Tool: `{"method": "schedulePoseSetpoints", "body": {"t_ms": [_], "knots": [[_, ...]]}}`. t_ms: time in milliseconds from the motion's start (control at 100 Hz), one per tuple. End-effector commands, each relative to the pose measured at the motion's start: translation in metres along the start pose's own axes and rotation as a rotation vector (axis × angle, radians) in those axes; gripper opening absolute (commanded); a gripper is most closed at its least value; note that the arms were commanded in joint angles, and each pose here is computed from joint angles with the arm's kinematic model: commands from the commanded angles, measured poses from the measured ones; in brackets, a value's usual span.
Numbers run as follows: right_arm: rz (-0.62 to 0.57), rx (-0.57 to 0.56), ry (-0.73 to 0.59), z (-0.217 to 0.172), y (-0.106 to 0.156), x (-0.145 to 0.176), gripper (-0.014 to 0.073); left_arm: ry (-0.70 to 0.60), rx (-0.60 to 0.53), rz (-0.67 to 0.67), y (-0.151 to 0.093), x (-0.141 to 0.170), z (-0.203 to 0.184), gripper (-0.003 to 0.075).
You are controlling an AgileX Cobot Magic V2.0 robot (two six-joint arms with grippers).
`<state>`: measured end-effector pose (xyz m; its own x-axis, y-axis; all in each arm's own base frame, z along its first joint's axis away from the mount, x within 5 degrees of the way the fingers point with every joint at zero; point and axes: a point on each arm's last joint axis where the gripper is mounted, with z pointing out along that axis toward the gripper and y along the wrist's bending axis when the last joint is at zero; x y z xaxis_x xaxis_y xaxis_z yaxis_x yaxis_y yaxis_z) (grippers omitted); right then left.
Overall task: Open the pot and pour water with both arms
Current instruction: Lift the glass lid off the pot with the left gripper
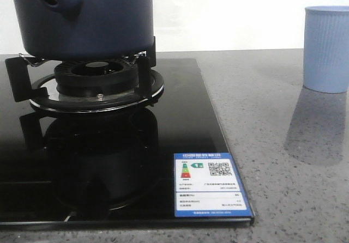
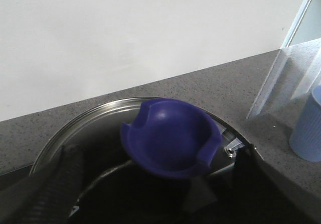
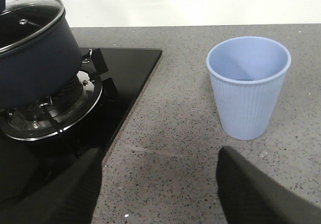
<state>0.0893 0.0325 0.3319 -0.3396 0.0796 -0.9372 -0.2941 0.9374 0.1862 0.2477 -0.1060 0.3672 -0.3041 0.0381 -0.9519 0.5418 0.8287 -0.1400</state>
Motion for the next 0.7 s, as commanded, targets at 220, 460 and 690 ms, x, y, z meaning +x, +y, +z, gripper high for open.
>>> {"method": "schedulePoseSetpoints", "body": {"t_ms": [220, 460, 690], "knots": [[-0.001, 0.000, -0.097, -0.002, 0.001, -0.017, 0.0441, -0.062, 0.015, 0.078, -0.010, -0.011, 0.008, 0.0551], [-0.001, 0.000, -0.097, -0.002, 0.001, -0.017, 0.0441, -0.060, -0.036, 0.099, -0.007, -0.007, 0.021, 0.0550], [-0.001, 0.000, -0.097, -0.002, 0.001, -0.017, 0.0441, -0.049, -0.050, 0.099, -0.004, -0.005, 0.026, 0.0539]]}}
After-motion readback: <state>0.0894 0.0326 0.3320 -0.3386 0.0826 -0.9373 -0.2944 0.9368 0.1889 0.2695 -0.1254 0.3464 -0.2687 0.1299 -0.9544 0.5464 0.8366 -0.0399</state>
